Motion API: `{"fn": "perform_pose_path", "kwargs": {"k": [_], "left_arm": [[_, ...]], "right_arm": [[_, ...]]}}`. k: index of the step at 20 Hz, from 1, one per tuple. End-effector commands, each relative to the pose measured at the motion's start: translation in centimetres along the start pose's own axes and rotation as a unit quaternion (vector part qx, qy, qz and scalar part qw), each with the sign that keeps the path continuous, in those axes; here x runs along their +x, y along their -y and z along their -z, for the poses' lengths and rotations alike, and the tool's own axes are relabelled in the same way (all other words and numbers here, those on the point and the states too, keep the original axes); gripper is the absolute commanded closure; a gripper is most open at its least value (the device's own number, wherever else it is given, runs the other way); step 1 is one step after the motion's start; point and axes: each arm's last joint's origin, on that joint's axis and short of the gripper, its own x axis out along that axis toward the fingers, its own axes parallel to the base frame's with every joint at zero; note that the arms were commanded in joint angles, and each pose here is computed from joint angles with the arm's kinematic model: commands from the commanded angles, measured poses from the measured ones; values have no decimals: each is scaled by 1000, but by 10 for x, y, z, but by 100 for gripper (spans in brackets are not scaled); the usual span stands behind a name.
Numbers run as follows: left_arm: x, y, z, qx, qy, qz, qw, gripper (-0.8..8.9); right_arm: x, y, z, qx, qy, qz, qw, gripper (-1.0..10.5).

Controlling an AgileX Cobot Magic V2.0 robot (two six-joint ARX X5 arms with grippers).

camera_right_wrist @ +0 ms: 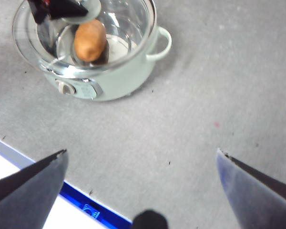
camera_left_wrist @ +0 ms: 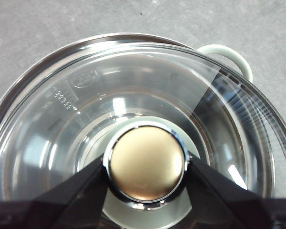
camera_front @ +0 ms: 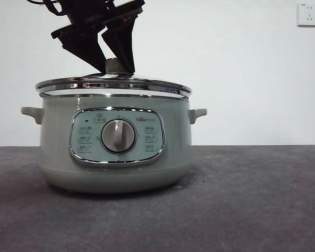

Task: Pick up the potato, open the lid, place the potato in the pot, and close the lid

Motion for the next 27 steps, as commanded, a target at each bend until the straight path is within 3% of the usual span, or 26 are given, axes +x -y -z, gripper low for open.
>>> {"fn": "perform_pose_path", "kwargs": {"k": [1, 9, 20, 27], "left_arm": [[1, 1, -2, -2, 8, -5, 1000, 823], [7, -1, -4, -1, 15, -6, 1000, 823], [46, -6, 5, -4, -37, -15, 999, 823], [45, -8, 10, 63, -65, -57, 994, 823]], "right_arm": [[2, 1, 10, 15, -17, 2, 1000, 223], [3, 2, 16, 20, -20, 4, 1000, 223], [3, 2, 16, 24, -20, 4, 1000, 223], [3, 2, 16, 25, -20, 4, 999, 223]]}}
